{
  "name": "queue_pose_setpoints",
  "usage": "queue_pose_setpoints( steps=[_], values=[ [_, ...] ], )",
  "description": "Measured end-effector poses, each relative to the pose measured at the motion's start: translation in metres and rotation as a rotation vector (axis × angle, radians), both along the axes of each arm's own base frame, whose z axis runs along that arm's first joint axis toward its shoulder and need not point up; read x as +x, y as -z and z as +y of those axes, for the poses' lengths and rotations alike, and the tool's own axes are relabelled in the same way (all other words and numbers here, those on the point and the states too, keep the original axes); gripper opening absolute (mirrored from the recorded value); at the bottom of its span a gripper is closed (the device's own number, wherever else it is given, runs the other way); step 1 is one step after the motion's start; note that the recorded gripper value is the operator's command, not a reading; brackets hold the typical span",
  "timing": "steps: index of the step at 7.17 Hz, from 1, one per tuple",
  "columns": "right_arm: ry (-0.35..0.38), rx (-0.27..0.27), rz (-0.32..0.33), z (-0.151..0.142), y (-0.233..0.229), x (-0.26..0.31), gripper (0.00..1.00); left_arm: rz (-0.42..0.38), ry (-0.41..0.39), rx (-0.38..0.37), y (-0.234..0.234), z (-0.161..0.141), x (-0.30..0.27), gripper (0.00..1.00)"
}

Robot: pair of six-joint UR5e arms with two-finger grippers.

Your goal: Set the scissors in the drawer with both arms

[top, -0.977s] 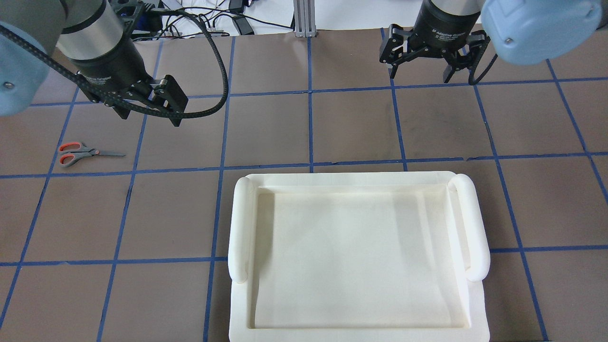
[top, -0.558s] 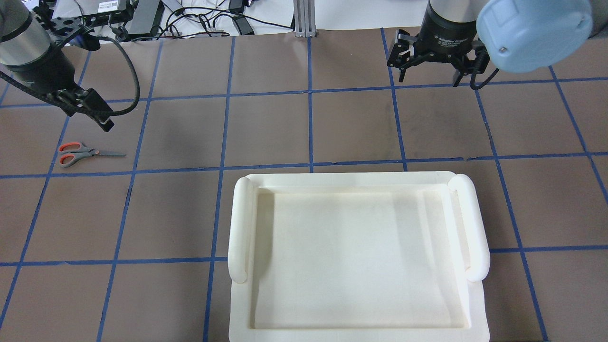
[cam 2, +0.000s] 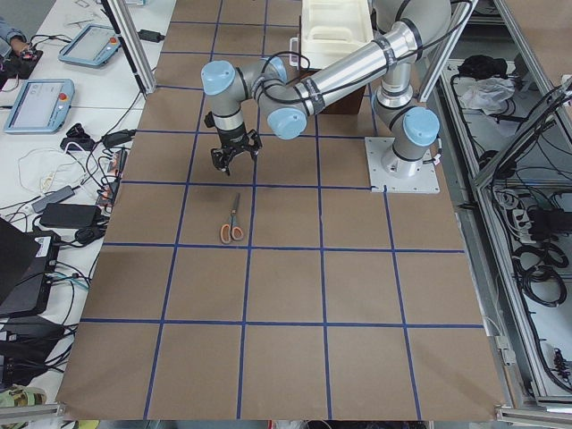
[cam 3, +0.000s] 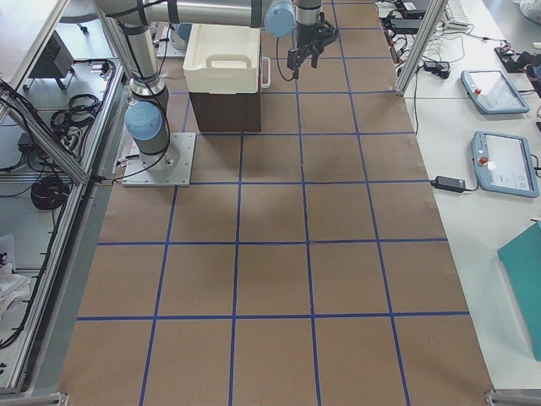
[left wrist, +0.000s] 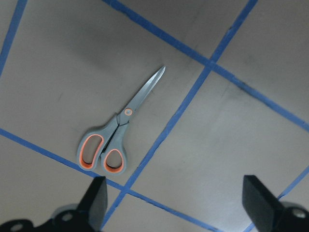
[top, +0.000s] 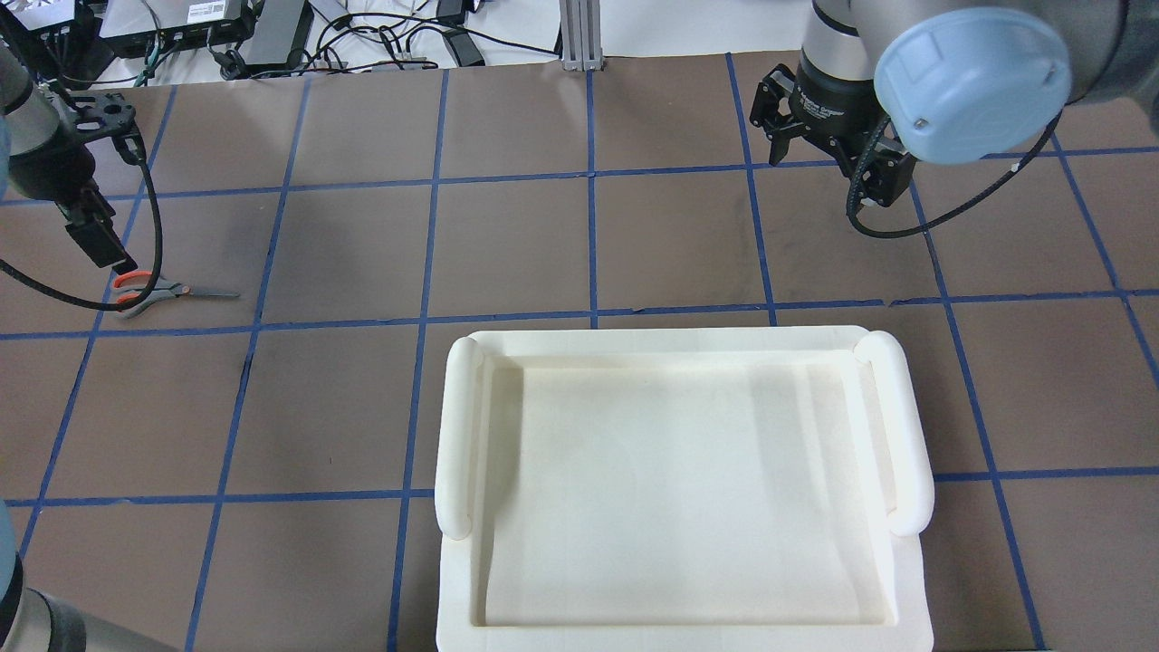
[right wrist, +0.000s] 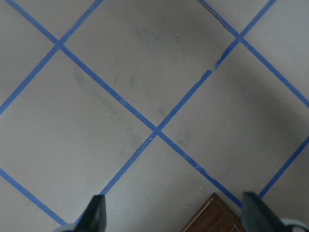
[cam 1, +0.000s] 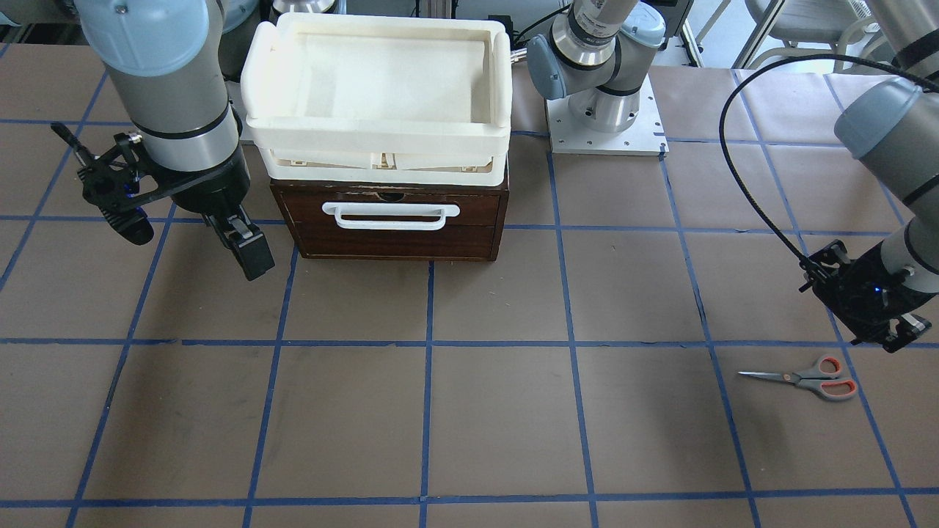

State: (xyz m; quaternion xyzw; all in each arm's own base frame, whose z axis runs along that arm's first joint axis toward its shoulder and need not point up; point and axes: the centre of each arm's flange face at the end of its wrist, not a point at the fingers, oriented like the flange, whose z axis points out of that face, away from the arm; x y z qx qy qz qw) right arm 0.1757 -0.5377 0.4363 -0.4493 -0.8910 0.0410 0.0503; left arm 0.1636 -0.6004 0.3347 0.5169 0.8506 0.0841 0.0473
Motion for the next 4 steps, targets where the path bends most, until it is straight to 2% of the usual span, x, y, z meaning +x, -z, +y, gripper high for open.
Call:
queue_pose_setpoints(
  steps=[1, 2, 4],
  values=[
    [0.119, -0.006, -0.004, 0.001, 0.012, 0.021, 1.00, -0.005, 0.111, 0.023, 0.021, -0.008, 0.016, 1.00],
    [0.213, -0.007, -0.013, 0.004, 0.025, 0.050, 1.00, 0.009, 0.217, 0.015, 0.041, -0.017, 0.033, 1.00],
    [0.351, 0.021, -0.054, 0.012, 0.048, 0.096, 1.00, 0.090, 0.404, -0.033, 0.078, -0.028, 0.065, 1.00]
  ],
)
